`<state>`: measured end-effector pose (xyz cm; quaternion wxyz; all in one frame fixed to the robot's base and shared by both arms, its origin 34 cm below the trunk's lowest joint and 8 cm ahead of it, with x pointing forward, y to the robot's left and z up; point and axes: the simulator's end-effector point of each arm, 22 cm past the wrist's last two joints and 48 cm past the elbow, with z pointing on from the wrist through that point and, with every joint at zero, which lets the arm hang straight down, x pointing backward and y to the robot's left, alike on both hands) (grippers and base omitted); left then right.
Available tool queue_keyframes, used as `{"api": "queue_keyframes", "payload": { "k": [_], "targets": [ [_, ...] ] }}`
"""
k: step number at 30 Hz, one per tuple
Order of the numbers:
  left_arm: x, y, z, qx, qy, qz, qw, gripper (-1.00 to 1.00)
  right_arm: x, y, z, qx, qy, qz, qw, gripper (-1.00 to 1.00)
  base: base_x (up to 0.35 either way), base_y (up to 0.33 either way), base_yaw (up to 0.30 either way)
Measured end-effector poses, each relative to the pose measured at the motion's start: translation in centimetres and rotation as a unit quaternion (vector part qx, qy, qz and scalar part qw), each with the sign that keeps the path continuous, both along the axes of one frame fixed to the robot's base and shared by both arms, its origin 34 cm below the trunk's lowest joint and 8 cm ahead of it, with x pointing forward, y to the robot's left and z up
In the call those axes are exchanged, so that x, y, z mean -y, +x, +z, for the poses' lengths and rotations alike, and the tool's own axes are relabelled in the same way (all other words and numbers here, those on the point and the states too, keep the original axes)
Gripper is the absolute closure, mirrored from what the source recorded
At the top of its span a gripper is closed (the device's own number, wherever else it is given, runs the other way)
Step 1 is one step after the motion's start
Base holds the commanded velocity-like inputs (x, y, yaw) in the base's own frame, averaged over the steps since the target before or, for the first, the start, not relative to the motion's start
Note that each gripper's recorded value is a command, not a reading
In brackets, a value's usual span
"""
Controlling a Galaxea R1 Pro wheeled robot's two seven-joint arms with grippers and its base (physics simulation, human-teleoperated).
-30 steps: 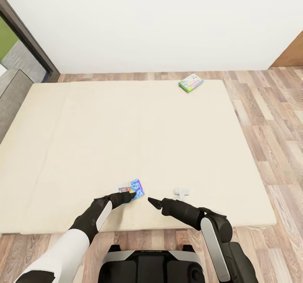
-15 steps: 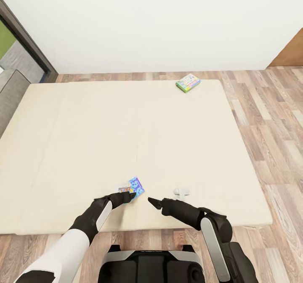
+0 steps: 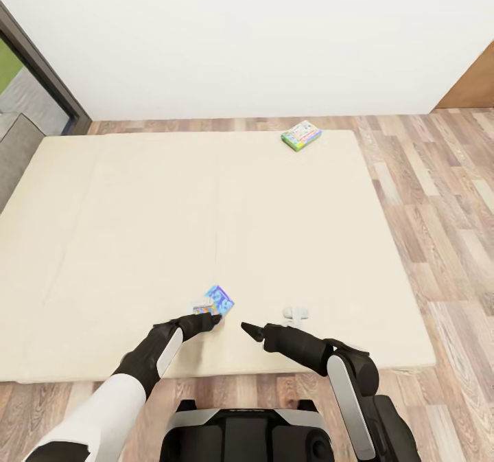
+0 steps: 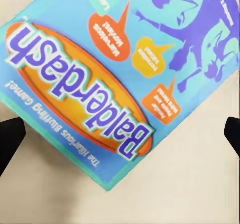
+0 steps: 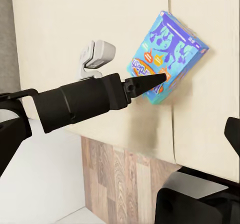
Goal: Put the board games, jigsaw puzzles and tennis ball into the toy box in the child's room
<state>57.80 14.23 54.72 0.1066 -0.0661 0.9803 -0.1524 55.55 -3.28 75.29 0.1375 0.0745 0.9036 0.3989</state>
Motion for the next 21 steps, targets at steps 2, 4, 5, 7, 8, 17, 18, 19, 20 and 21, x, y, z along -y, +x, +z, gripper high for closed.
{"api": "queue_keyframes", "payload": {
  "k": [2,4,5,7,8,17,18,19,20,21],
  "targets": [
    [0.00,0.00,0.00,0.000,0.000,0.000,1.0000,-1.00,0.00,-0.04,-0.02,0.000,0.000,0.000,1.0000,-1.00,0.000,-0.211,0.000],
    [0.00,0.00,0.00,0.000,0.000,0.000,1.0000,-1.00,0.00,-0.06,-0.03,-0.001,0.000,0.000,1.0000,-1.00,0.000,-0.160,0.000],
    [0.00,0.00,0.00,0.000,0.000,0.000,1.0000,-1.00,0.00,-0.07,-0.03,-0.001,0.000,0.000,1.0000,-1.00,0.000,-0.109,0.000],
    [0.00,0.00,0.00,0.000,0.000,0.000,1.0000,-1.00,0.00,-0.08,-0.04,-0.001,0.000,0.000,1.0000,-1.00,0.000,-0.146,0.000],
    [0.00,0.00,0.00,0.000,0.000,0.000,1.0000,-1.00,0.00,-0.08,-0.03,-0.001,0.000,0.000,1.0000,-1.00,0.000,-0.163,0.000],
    [0.01,0.00,0.00,0.000,0.000,0.000,1.0000,-1.00,0.00,-0.07,-0.02,0.000,0.000,0.000,1.0000,-1.00,0.000,-0.123,0.000],
    [0.01,0.00,0.00,0.000,0.000,0.000,1.0000,-1.00,0.00,-0.07,-0.02,0.000,0.000,0.000,1.0000,-1.00,0.000,-0.061,0.000],
    [0.00,0.00,0.00,0.000,0.000,0.000,1.0000,-1.00,0.00,-0.07,-0.02,0.000,0.000,0.000,1.0000,-1.00,0.000,-0.039,0.000],
    [-0.02,0.00,0.00,0.000,0.000,0.000,1.0000,-1.00,0.00,-0.07,-0.02,0.000,0.000,0.000,1.0000,-1.00,0.000,-0.031,0.000],
    [-0.04,0.00,0.00,0.000,0.000,0.000,1.0000,-1.00,0.00,-0.07,-0.02,0.000,0.000,0.000,1.0000,-1.00,0.000,-0.025,0.000]
  ]
}}
